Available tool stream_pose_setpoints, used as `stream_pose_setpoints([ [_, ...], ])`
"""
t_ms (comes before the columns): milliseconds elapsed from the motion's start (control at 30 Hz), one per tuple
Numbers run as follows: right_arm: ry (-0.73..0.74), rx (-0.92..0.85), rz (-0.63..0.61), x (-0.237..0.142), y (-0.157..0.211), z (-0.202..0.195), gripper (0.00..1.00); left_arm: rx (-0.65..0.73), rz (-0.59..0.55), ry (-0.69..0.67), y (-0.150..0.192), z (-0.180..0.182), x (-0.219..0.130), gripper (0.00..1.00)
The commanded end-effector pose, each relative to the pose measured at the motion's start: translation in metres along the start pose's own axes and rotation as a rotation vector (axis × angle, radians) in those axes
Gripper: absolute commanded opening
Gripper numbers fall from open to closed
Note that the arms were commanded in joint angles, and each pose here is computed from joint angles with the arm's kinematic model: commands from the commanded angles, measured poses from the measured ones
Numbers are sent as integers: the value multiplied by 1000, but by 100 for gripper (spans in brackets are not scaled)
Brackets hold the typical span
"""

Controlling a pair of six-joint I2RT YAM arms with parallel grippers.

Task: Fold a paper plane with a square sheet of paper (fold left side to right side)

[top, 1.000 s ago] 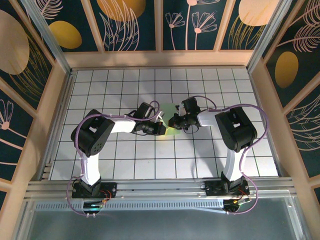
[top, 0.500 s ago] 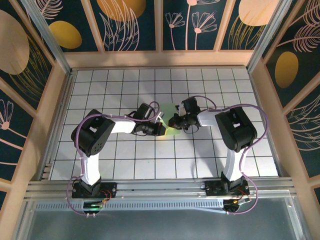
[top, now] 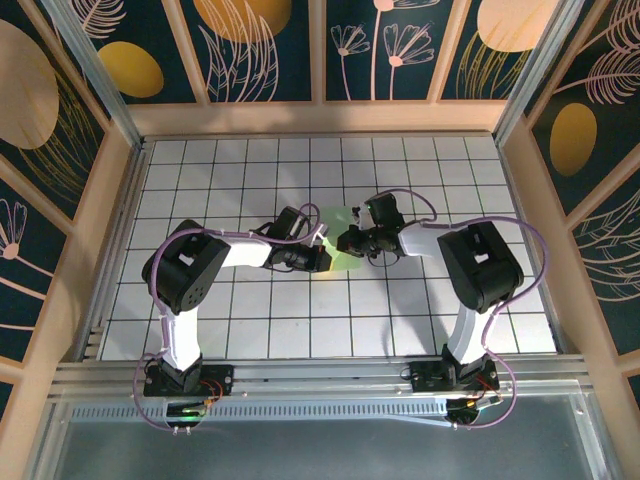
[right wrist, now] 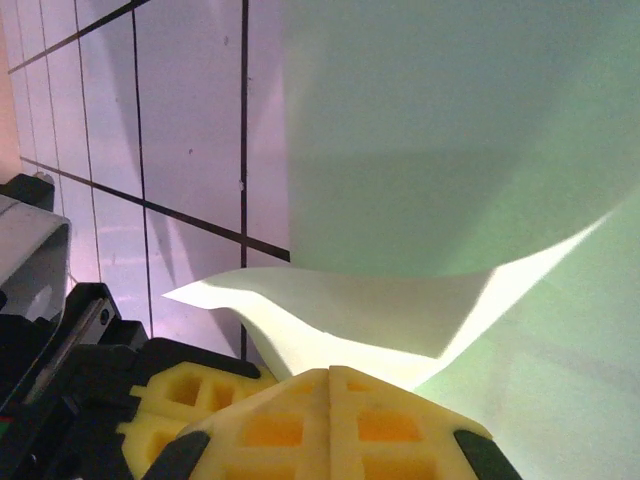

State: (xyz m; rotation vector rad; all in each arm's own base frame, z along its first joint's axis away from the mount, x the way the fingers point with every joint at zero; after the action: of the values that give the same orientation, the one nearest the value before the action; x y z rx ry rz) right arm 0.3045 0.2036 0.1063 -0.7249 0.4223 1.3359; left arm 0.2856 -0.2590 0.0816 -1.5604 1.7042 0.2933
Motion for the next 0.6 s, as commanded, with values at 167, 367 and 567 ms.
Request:
stream_pose_setpoints([
  [167,27,-32,-27,13,0,1,0,-40,73,-138,23,23,7,0],
  [367,98,-33,-25,18,0,-13,0,-60,75,-162,25,26,7,0],
  [567,126,-14,-33,17,-3,-24,0,-71,86,-172,27,28,8,0],
])
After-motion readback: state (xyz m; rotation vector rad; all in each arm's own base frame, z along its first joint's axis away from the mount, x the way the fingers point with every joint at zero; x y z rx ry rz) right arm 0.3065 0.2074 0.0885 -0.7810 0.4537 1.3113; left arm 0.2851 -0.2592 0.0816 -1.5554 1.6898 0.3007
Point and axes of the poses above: each hand's point on the last joint's axis, 136 mm out from that joint toward the fingers, its own x axis out along the fingers, its own z axis along the line the jaws close on, y = z × x, the point moved 10 cm from there along -x, back along the fingers, and after that the axes turned 1 degree about x, right-handed, at the moved point
